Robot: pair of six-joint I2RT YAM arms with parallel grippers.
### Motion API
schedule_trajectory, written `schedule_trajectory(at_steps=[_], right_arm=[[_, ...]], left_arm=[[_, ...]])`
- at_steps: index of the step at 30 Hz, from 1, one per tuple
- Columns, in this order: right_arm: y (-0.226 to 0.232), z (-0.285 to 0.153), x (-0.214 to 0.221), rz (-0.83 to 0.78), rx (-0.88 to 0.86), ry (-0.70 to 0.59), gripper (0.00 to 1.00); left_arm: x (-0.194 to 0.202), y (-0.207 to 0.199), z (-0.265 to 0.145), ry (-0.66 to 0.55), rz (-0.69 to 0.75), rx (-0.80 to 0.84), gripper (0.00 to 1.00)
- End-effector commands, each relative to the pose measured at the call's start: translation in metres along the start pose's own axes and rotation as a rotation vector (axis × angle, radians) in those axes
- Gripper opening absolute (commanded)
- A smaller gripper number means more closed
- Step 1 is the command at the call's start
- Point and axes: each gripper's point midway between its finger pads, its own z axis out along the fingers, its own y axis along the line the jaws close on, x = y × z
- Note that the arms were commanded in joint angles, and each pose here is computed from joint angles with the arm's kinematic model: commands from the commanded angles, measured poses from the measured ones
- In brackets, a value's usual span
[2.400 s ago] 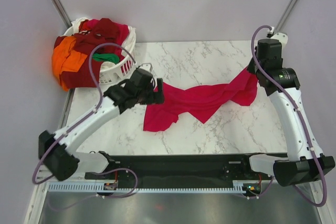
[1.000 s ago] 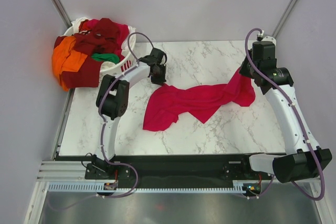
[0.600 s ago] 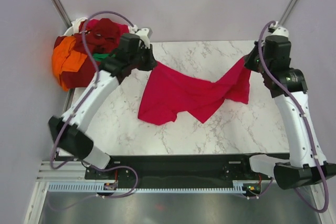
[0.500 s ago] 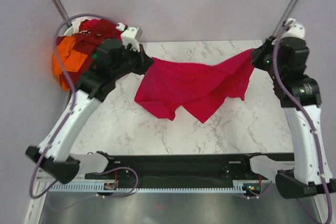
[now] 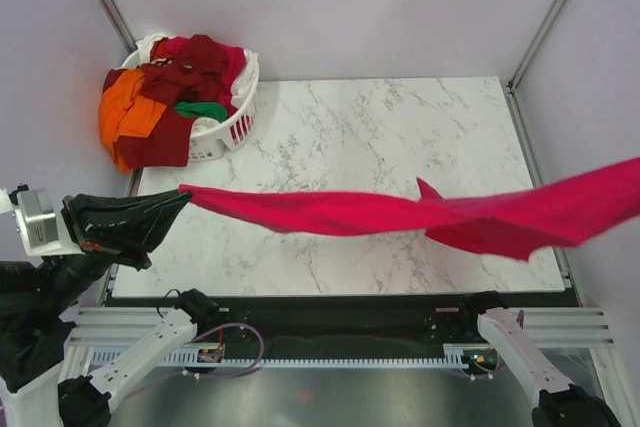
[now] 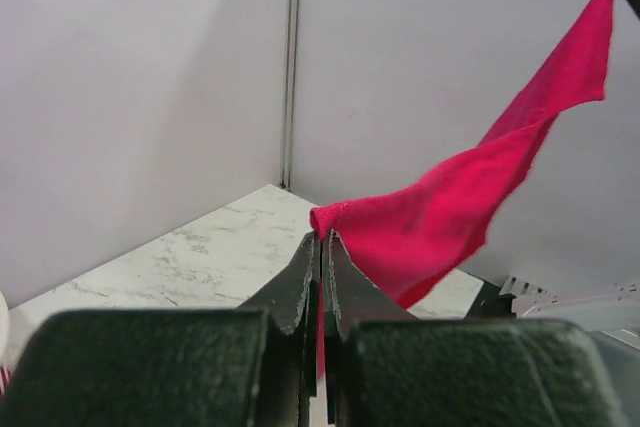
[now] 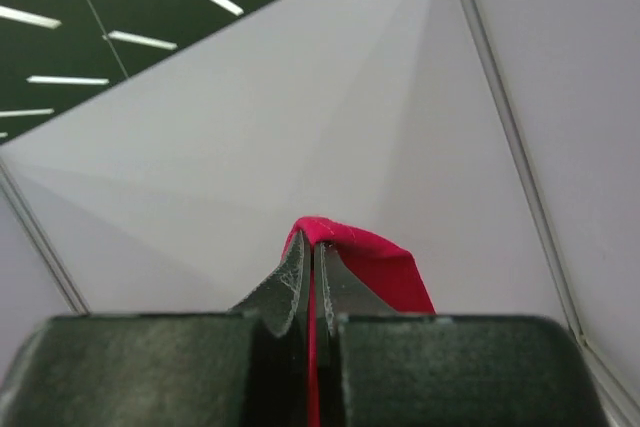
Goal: Fold and stack the t-shirts
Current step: Flatten the tshirt out
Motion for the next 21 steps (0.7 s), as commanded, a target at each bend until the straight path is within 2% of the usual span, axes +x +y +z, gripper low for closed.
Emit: schedule_trajectory(at_steps=[1, 4, 7, 8, 9, 10, 11, 13, 14, 15, 16, 18, 19, 20, 21], right_arm=[[-0.004, 0.008, -0.015, -0.036, 0.021, -0.043, 0.00], [-0.003, 0.031, -0.001, -0.091, 0.022, 0.000, 0.00], [-0.010, 0.074, 0.048, -0.159, 0.083, 0.120, 0.00], [-0.013, 0.099, 0.083, -0.211, 0.111, 0.203, 0.00], [-0.016, 0.112, 0.105, -0.239, 0.129, 0.251, 0.00], [-0.022, 0.125, 0.125, -0.266, 0.164, 0.292, 0.00], [-0.031, 0.149, 0.174, -0.316, 0.202, 0.387, 0.00], [-0.045, 0.171, 0.230, -0.374, 0.260, 0.490, 0.00], [-0.058, 0.190, 0.289, -0.422, 0.297, 0.594, 0.00], [-0.066, 0.197, 0.321, -0.437, 0.320, 0.646, 0.00], [-0.089, 0.211, 0.382, -0.483, 0.373, 0.745, 0.00], [-0.117, 0.218, 0.443, -0.482, 0.450, 0.838, 0.00], [-0.147, 0.225, 0.499, -0.500, 0.499, 0.916, 0.00], [-0.159, 0.222, 0.530, -0.490, 0.504, 0.983, 0.01], [-0.168, 0.223, 0.556, -0.459, 0.508, 1.036, 0.55]], left_arm=[[0.019, 0.002, 0.009, 0.076, -0.043, 0.003, 0.02], [0.030, 0.024, 0.016, 0.099, -0.037, -0.103, 0.02], [0.055, 0.058, 0.035, 0.184, -0.030, -0.242, 0.02], [0.065, 0.067, 0.041, 0.217, -0.024, -0.279, 0.02], [0.088, 0.082, 0.057, 0.295, -0.030, -0.323, 0.02], [0.097, 0.097, 0.062, 0.323, -0.022, -0.387, 0.02], [0.110, 0.105, 0.069, 0.359, -0.019, -0.414, 0.02], [0.160, 0.125, 0.093, 0.505, -0.033, -0.447, 0.02], [0.182, 0.137, 0.100, 0.565, -0.038, -0.475, 0.02], [0.199, 0.153, 0.104, 0.614, -0.044, -0.512, 0.02], [0.233, 0.194, 0.114, 0.690, -0.041, -0.583, 0.02], [0.263, 0.236, 0.119, 0.764, -0.085, -0.670, 0.02], [0.318, 0.278, 0.112, 0.896, -0.150, -0.736, 0.02], [0.337, 0.295, 0.109, 0.943, -0.191, -0.776, 0.02], [0.333, 0.317, 0.125, 0.931, -0.205, -0.801, 0.02]])
